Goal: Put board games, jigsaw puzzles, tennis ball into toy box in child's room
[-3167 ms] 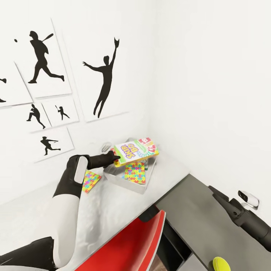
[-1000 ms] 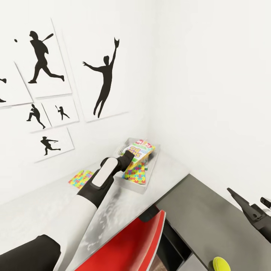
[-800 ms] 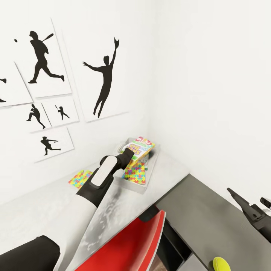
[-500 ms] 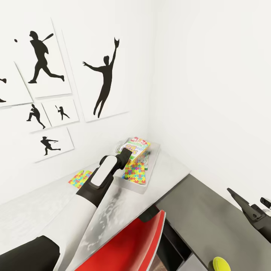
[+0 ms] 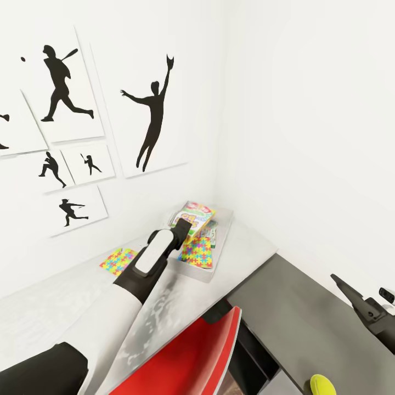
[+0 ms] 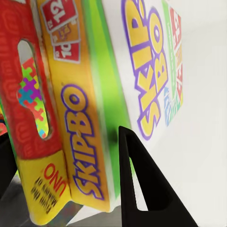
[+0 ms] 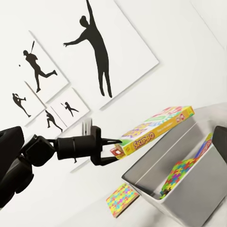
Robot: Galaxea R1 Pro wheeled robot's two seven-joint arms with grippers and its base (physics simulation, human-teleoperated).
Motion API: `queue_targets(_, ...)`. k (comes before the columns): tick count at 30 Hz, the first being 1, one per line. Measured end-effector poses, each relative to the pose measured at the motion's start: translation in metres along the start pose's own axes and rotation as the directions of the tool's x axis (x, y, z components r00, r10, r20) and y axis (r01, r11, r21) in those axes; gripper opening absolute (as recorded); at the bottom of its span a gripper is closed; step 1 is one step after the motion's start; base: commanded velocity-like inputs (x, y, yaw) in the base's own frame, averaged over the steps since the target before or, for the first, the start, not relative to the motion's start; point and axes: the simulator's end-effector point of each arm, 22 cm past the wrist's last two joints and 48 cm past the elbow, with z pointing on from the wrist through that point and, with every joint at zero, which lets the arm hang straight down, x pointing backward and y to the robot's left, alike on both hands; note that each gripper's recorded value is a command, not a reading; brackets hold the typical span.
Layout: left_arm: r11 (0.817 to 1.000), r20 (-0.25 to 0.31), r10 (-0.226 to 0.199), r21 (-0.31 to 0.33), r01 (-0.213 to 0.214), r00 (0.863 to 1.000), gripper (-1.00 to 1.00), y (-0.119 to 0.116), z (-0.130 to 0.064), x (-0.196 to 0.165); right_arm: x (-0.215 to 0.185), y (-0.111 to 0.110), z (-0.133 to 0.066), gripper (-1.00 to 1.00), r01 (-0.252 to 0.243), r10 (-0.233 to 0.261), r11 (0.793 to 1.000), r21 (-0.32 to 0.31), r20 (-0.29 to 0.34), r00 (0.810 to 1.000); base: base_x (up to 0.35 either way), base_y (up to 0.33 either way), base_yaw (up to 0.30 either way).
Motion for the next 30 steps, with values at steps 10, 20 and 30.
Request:
queue_targets(10, 1.000, -0.079, 0.015, 0.012, -0.014, 0.997, -1.00, -0.005, -0.003, 0.045, 0.000, 0.000, 0.000, 1.00, 0.000, 0.000, 1.000, 0.001, 0.000, 1.000, 0.000, 0.000, 0.000)
queue_targets(20, 1.000, -0.081, 0.022, 0.012, -0.021, 0.996, -1.00, -0.004, -0.003, 0.049, 0.002, -0.004, -0.002, 1.00, -0.011, 0.011, 1.000, 0.006, 0.003, 1.000, 0.000, 0.000, 0.000)
queue_targets(30, 1.000, -0.082, 0.023, 0.011, -0.022, 0.996, 1.00, -0.004, -0.003, 0.049, 0.005, -0.010, -0.004, 1.00, -0.033, 0.033, 0.999, 0.016, 0.009, 0.999, 0.000, 0.000, 0.000)
